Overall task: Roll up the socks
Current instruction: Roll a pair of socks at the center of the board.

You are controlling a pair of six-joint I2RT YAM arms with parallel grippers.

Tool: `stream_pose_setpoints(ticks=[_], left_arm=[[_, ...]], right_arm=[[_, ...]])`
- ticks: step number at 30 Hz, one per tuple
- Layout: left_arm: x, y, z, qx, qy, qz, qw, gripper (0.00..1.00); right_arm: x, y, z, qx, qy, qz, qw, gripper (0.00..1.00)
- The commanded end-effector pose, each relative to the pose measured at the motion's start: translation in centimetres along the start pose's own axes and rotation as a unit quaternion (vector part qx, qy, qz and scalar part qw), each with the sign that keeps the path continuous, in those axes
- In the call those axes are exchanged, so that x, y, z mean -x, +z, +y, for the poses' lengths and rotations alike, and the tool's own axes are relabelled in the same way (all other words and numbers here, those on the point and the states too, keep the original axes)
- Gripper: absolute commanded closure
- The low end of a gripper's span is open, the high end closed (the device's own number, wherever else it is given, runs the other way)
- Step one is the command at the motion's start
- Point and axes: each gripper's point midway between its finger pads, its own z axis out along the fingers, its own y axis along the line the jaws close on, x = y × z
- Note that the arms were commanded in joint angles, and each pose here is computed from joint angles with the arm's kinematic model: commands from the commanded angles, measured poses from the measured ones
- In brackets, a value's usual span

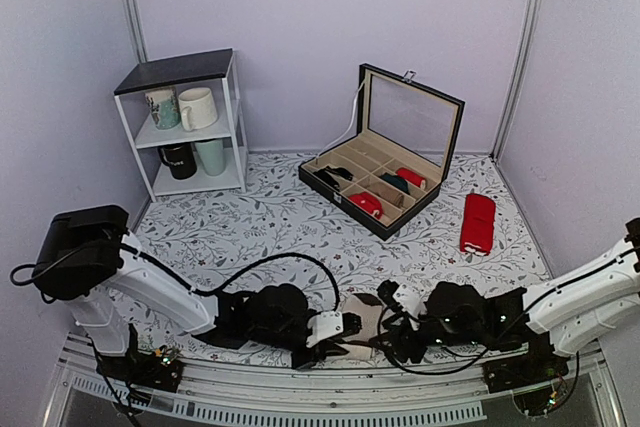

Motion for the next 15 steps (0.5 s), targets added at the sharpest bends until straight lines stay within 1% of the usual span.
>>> stream_pose_setpoints(ticks=[1, 3, 4, 7, 10, 15], left_arm=[[-6.0, -0.1, -0.7, -0.059, -0.094, 0.1, 0.989, 1.0], [-6.4, 0.0, -1.0, -0.078, -0.111, 0.107, 0.985, 1.0], [-6.6, 0.1, -1.0, -0.085, -0.119, 0.112, 0.983, 1.0], [-7.4, 0.6, -1.1, -0.101, -0.139, 0.133, 0.976, 1.0], [-8.3, 1.0, -1.3, -0.108, -0.145, 0.151, 0.972, 1.0], [-9.5, 1.3, -1.7, -0.117, -0.152, 0.169, 0.967, 1.0]], right_arm=[[3.1, -3.1, -0.4, -0.019, -0.051, -0.126, 0.991, 0.46], [3.3, -3.8, 0.2, -0.005, -0.081, -0.151, 0.985, 0.45], [3.1, -3.8, 0.3, 0.0, -0.088, -0.153, 0.984, 0.45], [2.7, -3.3, 0.9, 0.008, -0.106, -0.149, 0.983, 0.45], [2.6, -2.3, 1.6, 0.018, -0.116, -0.143, 0.983, 0.45], [2.2, -0.6, 1.7, 0.017, -0.114, -0.124, 0.986, 0.44]])
